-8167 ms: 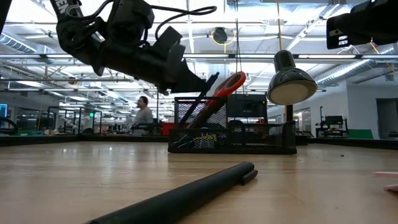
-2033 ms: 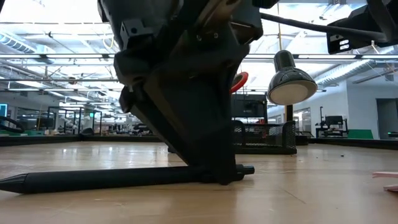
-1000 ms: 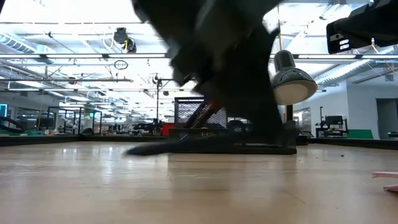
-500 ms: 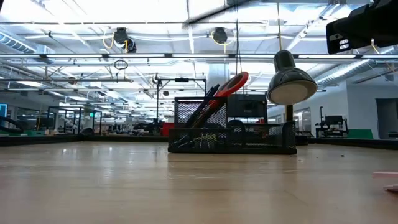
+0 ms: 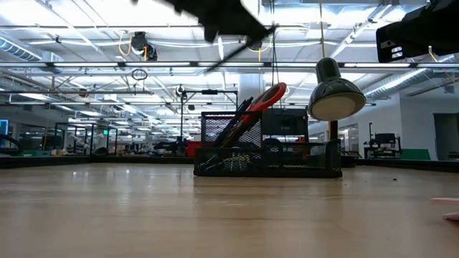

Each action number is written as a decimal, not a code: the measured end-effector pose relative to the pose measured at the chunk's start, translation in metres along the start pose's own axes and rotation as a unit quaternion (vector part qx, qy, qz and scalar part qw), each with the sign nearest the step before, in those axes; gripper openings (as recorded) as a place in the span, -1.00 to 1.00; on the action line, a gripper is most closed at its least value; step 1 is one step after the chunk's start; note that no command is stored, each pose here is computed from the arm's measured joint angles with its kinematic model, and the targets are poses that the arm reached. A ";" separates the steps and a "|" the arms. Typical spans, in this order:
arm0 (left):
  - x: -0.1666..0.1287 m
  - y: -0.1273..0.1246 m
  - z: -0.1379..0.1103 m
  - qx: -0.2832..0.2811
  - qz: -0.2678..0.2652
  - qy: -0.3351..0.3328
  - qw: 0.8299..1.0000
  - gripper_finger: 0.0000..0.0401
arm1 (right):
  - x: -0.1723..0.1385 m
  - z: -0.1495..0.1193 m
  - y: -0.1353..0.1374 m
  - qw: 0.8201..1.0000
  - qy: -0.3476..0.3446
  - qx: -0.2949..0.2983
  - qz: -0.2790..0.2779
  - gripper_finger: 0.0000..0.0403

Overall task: Pick and place office supplies into organizer
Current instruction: Put the black pen into the black desk organizer, then put the pink sticky notes into the black desk organizer

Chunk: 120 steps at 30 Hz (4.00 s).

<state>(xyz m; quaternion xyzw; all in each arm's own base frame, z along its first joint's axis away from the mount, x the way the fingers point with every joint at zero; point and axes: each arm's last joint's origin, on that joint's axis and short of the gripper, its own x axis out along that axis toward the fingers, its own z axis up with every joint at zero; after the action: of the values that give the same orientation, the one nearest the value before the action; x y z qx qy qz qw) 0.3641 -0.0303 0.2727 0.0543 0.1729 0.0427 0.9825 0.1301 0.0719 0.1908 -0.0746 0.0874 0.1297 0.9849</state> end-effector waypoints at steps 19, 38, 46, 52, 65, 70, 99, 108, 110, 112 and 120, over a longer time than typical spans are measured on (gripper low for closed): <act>-0.003 0.046 -0.056 0.056 -0.044 -0.171 0.983 -0.88 | 0.000 0.001 0.000 1.000 -0.004 -0.012 -0.001 -0.90; 0.040 0.060 -0.121 -0.020 -0.045 -0.122 0.991 -0.88 | 0.000 0.000 0.000 1.000 -0.001 -0.017 -0.003 -0.90; 0.037 0.048 -0.112 0.021 -0.054 -0.155 0.986 -0.93 | 0.000 -0.001 0.000 1.000 0.004 -0.015 -0.002 -0.90; 0.037 0.050 -0.111 0.012 -0.038 -0.156 0.987 -1.00 | 0.000 -0.001 0.000 1.000 0.007 -0.002 -0.002 -0.90; 0.027 0.046 -0.125 0.015 -0.046 -0.159 0.986 -1.00 | 0.000 -0.005 0.000 1.000 0.022 0.020 0.000 -0.90; 0.012 0.048 -0.098 -0.022 -0.024 -0.190 0.981 -0.98 | 0.000 -0.006 0.000 0.999 0.030 0.017 0.001 -0.90; -0.046 -0.206 -0.081 -0.088 -0.026 -0.062 0.994 -0.96 | 0.044 -0.002 0.019 0.992 0.090 0.029 0.080 -0.03; 0.006 -0.214 -0.095 -0.109 -0.001 -0.040 0.993 -0.98 | 0.069 0.040 0.048 0.971 0.195 -0.047 0.127 0.46; 0.011 -0.214 -0.094 -0.101 0.003 -0.041 0.994 -0.94 | 0.074 0.047 0.061 0.968 0.191 -0.068 0.149 0.46; 0.013 -0.214 -0.090 -0.101 0.004 -0.046 0.994 -0.91 | 0.079 0.051 0.072 0.962 0.196 -0.077 0.174 0.44; 0.010 -0.219 -0.093 -0.105 -0.013 -0.034 0.994 -0.97 | 0.099 0.035 0.113 0.947 0.244 -0.106 0.181 0.42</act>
<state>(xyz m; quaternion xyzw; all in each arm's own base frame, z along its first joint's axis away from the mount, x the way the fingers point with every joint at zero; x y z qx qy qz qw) 0.3554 -0.2381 0.1562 -0.0497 0.1346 0.0459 0.9886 0.1995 0.2098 0.1921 -0.1907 0.3224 0.2918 0.8801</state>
